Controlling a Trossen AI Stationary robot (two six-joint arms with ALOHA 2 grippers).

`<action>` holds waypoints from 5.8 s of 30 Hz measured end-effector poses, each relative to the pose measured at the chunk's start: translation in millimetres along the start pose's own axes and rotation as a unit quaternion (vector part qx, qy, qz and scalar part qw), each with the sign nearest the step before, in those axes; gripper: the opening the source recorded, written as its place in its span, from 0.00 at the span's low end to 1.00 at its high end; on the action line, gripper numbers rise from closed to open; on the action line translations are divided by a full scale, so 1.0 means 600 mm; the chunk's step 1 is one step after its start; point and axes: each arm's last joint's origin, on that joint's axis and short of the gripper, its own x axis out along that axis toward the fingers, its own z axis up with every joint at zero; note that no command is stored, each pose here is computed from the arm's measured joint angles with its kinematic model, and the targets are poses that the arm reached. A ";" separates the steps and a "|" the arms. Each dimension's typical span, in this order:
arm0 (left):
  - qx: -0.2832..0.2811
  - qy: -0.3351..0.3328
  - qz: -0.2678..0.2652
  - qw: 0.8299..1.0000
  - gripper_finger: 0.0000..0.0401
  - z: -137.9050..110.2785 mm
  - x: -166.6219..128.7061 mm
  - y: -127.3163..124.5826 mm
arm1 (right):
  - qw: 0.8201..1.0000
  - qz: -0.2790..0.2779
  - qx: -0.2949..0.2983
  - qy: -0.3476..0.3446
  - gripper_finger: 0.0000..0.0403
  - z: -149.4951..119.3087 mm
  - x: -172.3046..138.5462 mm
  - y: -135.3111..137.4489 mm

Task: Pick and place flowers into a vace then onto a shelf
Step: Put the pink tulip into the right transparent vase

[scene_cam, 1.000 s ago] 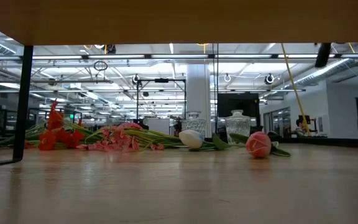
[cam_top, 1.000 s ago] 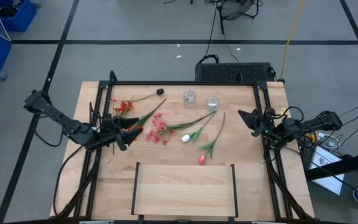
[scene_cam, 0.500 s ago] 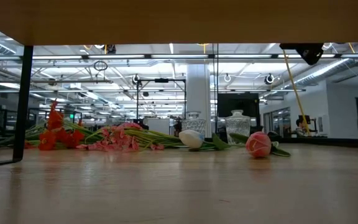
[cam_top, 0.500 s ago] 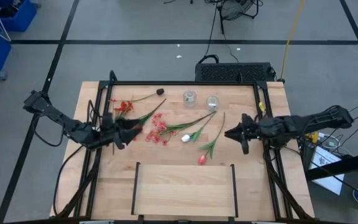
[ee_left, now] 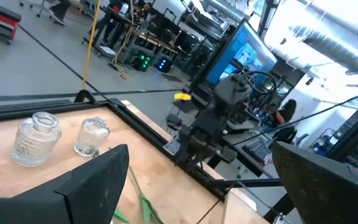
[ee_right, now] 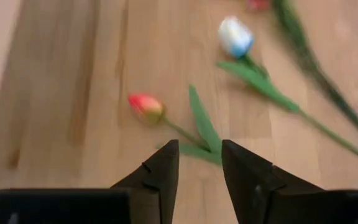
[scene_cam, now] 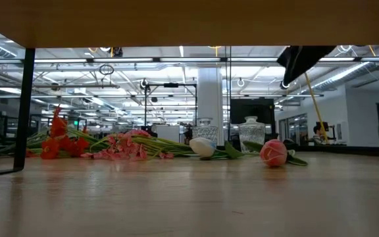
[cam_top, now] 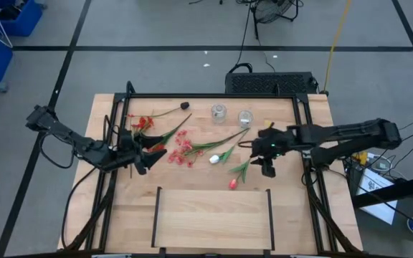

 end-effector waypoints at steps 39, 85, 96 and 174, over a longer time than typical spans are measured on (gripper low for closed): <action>-0.016 -0.003 0.004 1.000 1.00 0.000 0.000 0.000 | 0.943 0.046 -0.274 0.180 0.26 -0.022 0.165 -0.067; -0.004 -0.003 0.004 1.000 1.00 0.000 0.000 0.000 | 0.996 -0.025 -0.056 0.069 0.01 0.004 0.098 -0.079; 0.010 -0.003 0.004 1.000 1.00 0.000 0.000 0.001 | 0.987 -0.064 0.045 -0.139 0.00 0.050 0.011 -0.097; 0.058 -0.017 0.032 0.998 1.00 0.006 0.008 0.010 | 0.855 -0.190 0.267 -0.402 0.00 -0.008 0.019 -0.262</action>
